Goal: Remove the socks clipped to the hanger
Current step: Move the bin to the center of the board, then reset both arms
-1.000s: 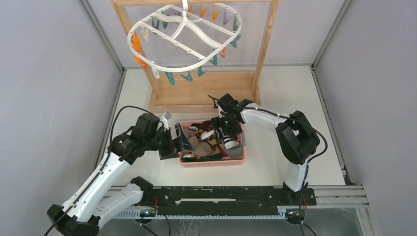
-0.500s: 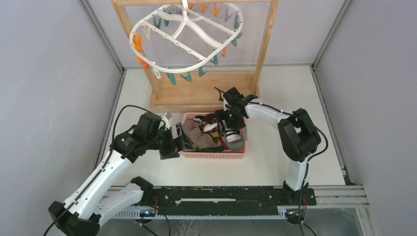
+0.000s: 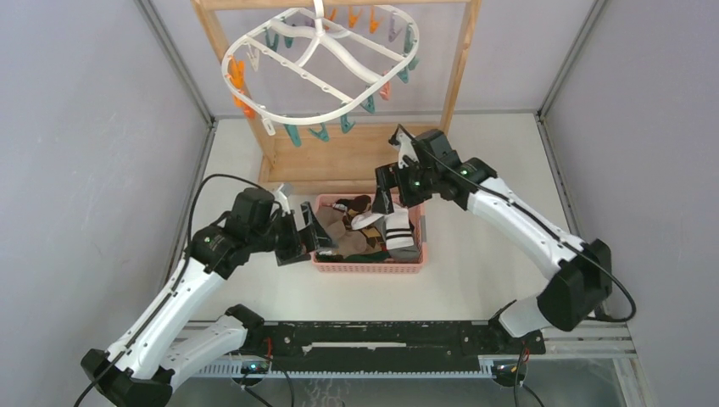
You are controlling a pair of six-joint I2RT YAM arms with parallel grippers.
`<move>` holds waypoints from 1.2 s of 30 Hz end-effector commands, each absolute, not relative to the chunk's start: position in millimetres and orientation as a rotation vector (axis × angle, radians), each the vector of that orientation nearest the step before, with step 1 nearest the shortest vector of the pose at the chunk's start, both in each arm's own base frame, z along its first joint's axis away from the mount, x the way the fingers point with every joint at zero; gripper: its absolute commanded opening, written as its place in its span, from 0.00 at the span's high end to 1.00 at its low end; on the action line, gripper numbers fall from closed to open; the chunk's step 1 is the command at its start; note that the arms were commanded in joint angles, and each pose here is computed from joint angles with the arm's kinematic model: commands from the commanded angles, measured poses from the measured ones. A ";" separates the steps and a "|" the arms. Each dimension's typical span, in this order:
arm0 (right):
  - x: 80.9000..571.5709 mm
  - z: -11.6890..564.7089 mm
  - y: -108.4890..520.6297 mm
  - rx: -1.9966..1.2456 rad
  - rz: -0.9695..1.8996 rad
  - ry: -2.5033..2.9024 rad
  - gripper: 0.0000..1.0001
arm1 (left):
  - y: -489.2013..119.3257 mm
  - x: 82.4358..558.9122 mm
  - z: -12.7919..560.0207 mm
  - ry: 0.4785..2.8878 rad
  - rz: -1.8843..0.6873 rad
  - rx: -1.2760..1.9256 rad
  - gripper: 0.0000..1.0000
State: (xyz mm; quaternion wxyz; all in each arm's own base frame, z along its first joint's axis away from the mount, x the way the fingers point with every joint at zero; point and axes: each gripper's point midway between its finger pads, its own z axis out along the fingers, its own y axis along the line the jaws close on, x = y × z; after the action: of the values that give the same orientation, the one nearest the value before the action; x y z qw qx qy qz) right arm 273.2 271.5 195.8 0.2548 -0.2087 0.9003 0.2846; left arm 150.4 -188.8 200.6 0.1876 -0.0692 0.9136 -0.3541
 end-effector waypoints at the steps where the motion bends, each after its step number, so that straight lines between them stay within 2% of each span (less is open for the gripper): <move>1: 254.4 244.4 264.0 -0.608 0.845 2.299 0.00 | -198.6 169.1 249.0 2.391 -1.079 -0.162 0.00; 7: 243.8 270.6 230.7 -0.519 0.793 2.183 0.00 | -195.4 179.9 272.2 2.285 -1.052 -0.115 0.00; 12: 253.3 280.1 177.1 -0.344 0.618 2.119 0.00 | -176.0 194.7 282.3 2.217 -0.886 -0.098 0.00; 19: 264.9 287.4 89.4 -0.065 0.313 1.996 0.00 | -136.9 224.9 258.1 2.193 -0.566 -0.102 0.00; 23: 267.5 294.8 44.2 0.106 0.185 1.803 0.00 | -110.8 246.9 241.9 2.150 -0.479 -0.157 0.00; 36: 293.7 201.9 10.1 0.193 0.049 1.771 0.00 | -15.1 295.5 196.5 1.994 -0.022 -0.195 0.00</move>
State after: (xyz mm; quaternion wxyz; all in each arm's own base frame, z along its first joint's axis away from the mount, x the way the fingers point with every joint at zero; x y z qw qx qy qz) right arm 275.0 20.3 183.4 0.5701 0.0704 0.8182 0.0247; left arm 272.1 -46.8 180.9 0.4657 -0.0918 0.8773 -0.0716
